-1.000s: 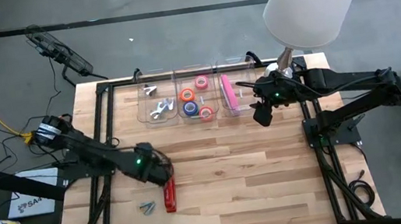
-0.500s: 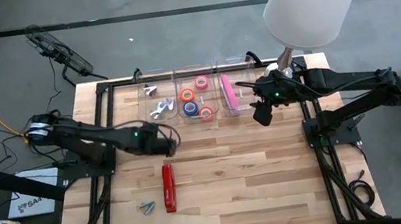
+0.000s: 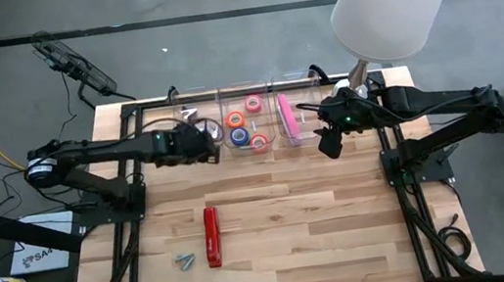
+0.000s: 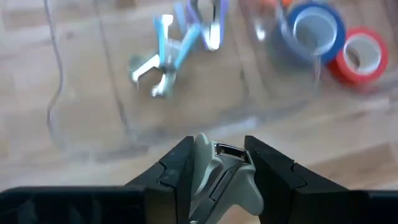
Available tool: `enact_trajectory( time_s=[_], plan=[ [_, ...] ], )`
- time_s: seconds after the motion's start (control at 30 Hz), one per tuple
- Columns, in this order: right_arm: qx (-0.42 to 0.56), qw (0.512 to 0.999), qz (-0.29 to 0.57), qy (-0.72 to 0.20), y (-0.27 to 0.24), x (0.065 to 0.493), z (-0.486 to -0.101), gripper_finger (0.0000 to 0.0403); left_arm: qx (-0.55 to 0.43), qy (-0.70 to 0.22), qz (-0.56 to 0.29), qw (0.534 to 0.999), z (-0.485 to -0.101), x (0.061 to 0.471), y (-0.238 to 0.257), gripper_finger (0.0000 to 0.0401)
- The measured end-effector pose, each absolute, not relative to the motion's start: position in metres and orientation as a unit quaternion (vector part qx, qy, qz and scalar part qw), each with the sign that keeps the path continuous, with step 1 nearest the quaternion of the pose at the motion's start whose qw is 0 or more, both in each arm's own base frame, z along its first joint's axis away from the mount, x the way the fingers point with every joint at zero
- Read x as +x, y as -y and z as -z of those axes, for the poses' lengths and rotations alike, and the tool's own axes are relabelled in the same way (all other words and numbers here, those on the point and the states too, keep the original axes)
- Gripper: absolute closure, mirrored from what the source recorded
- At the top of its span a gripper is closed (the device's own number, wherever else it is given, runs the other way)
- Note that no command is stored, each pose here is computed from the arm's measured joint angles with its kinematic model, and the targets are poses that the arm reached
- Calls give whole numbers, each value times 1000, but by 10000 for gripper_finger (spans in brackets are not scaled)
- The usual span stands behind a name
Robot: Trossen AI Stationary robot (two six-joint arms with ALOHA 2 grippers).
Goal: Pick and place Stapler, Stapler remover, tape
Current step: Put the gray staple remover into the left transparent bin
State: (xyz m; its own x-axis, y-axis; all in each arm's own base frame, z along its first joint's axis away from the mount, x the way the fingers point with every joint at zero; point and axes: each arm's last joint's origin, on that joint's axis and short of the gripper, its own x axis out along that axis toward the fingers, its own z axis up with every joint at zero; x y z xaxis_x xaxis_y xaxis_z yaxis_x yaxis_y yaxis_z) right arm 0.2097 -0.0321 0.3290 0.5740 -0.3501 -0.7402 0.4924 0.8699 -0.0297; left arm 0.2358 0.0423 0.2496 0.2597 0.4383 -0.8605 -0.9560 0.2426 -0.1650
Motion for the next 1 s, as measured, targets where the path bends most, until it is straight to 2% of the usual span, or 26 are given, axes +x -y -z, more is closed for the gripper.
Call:
enact_trajectory(
  time_s=[0.27, 0.57, 0.83, 1.0],
  plan=[
    [84, 882, 242, -395, 32, 210, -329, 214, -347, -332, -503, 718, -253, 235, -80, 281],
    [85, 882, 242, -395, 32, 210, -329, 214, -255, -355, -487, 756, -258, 229, -116, 281],
    [85, 881, 249, -393, 33, 210, -329, 214, -201, -405, -486, 748, -249, 220, -143, 281],
    [86, 884, 249, -386, 33, 211, -330, 214, -206, -436, -476, 735, -234, 220, -161, 281]
  ],
)
